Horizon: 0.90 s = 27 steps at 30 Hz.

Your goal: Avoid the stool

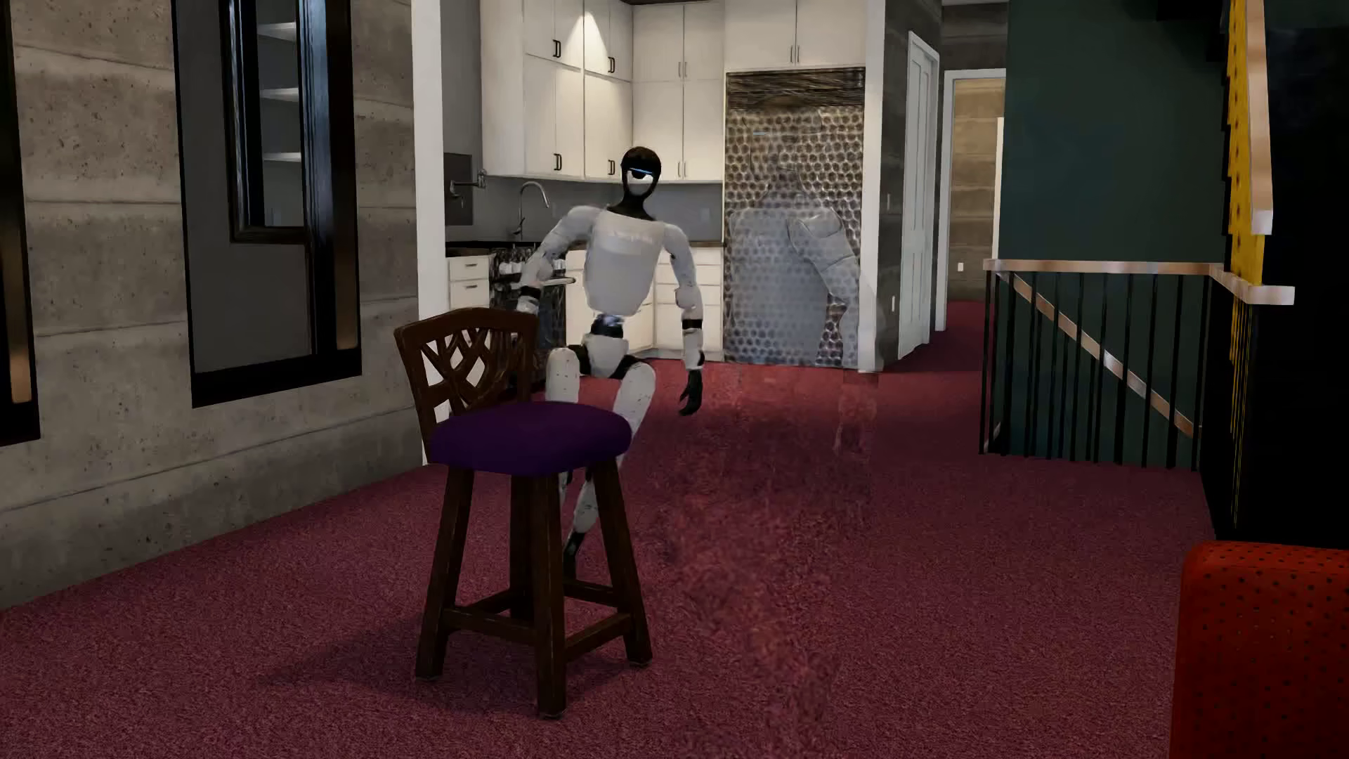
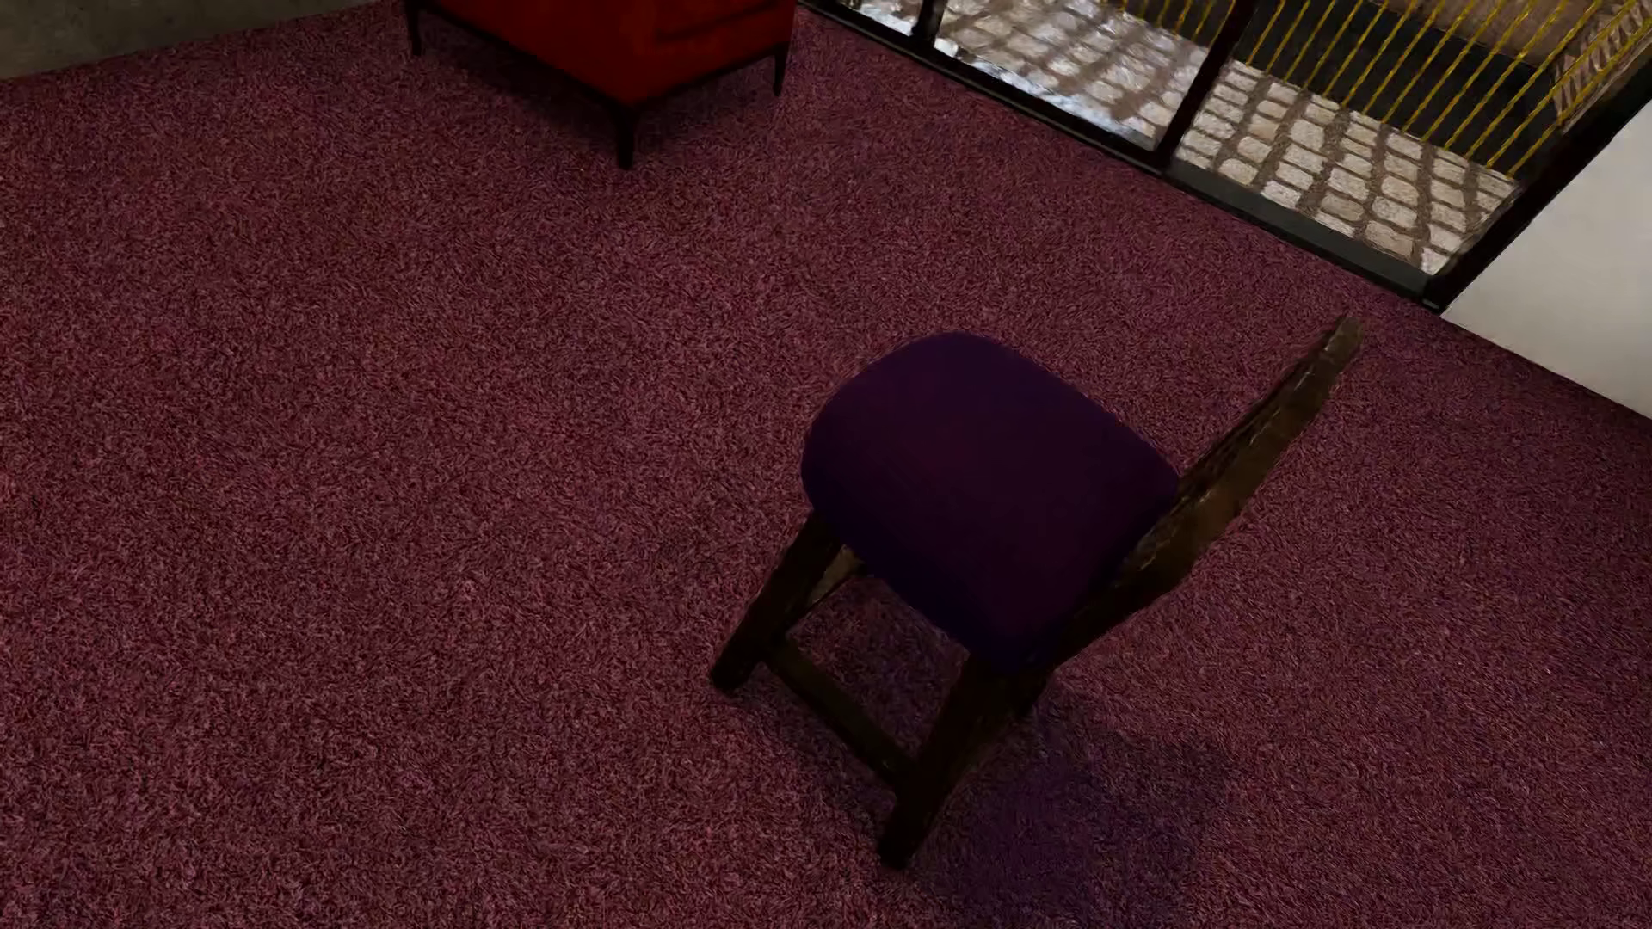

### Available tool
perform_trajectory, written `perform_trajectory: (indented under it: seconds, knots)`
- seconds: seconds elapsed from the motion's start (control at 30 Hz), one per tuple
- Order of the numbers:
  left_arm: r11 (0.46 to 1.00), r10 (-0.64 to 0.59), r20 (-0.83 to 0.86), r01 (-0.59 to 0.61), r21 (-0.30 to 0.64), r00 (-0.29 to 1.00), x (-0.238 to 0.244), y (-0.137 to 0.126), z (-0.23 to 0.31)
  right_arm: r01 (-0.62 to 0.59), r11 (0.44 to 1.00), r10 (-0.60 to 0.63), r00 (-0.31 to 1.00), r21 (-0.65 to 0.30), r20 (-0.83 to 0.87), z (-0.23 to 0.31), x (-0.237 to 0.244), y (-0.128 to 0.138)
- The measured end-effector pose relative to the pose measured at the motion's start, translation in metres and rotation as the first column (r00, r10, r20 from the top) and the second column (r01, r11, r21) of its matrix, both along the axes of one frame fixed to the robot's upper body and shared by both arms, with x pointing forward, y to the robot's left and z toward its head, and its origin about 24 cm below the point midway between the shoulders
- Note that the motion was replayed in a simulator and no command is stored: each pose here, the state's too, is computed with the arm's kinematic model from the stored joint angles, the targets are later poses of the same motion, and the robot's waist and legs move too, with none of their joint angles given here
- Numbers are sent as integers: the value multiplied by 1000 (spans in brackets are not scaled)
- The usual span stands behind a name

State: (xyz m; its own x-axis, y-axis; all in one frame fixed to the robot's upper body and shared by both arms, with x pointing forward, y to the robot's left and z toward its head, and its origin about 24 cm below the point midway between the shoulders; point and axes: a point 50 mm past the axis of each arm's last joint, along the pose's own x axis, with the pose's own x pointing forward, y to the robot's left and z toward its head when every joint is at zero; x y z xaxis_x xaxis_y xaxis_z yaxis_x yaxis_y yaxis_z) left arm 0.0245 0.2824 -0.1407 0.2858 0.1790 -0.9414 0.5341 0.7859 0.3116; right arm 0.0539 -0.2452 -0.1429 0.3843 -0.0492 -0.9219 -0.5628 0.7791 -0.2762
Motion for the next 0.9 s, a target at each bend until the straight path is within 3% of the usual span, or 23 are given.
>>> perform_trajectory:
  seconds: [0.1, 0.2, 0.4, 0.5, 0.7, 0.8, 0.9]
  knots:
    - [998, -40, 140, 47, -41, 989, 49, -13, 5, -16, 1000, 15, 998, -9, -66, -5, -18, 1]
    - [996, -59, 149, 68, -57, 987, 57, -23, 3, -66, 998, 63, 990, -14, -128, -9, -31, 3]
    - [999, -39, -158, 41, 9, 987, -36, -6, -10, -87, 996, 80, 974, -29, -210, -14, -52, 2]
    - [997, -81, -227, 81, -11, 971, -59, -11, -10, -54, 997, 47, 990, -49, -132, -10, -25, -6]
    - [997, 65, -7, -65, -48, 998, -15, -15, -4, 35, 999, -41, 985, 39, 168, 13, 50, 5]
    - [997, 43, 2, -43, -70, 999, -9, -23, -7, 29, 998, -36, 986, 49, 161, 12, 48, 10]
    - [998, -6, -60, 2, -68, 998, -19, -28, -11, 6, 1000, -6, 1000, 14, 28, -3, 18, 8]
